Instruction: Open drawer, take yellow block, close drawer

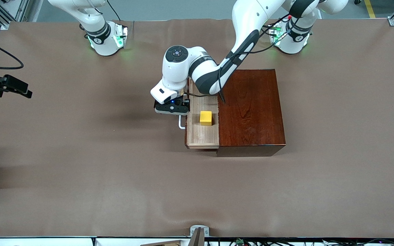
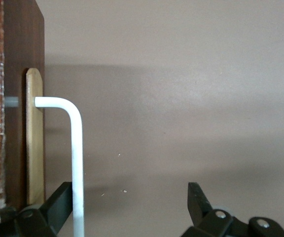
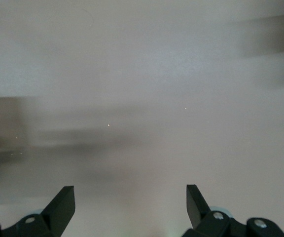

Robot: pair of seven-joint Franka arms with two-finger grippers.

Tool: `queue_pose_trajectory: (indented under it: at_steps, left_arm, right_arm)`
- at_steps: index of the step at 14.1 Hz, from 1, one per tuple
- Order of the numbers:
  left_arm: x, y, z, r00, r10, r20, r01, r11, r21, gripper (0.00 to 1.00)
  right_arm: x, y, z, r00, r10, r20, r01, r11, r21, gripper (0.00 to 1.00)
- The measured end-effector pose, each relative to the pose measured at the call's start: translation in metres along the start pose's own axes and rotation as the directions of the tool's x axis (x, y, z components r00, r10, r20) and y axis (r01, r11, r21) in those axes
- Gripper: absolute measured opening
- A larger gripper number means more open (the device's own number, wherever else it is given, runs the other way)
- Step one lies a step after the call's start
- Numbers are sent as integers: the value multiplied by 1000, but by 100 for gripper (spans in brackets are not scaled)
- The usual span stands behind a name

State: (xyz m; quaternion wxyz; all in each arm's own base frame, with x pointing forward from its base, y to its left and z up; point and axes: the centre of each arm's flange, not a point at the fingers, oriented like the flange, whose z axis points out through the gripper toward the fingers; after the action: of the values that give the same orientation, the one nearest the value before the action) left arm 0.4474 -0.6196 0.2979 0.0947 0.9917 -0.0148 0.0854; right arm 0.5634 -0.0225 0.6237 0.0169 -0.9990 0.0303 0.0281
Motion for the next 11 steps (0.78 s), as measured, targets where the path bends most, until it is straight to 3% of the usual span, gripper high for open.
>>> queue_pose_trajectory:
  at_steps: [7,11]
  left_arm:
    - [4,7,-14,999,-28,21,29,999,-18,100]
    - [10,10,-49,996,-59,61,59,998,1,100]
  right_arm:
    - [15,-24,20,999,-31,10,31,1000,1,100]
    - [21,-34,30,999,-39,16,39,999,34,100]
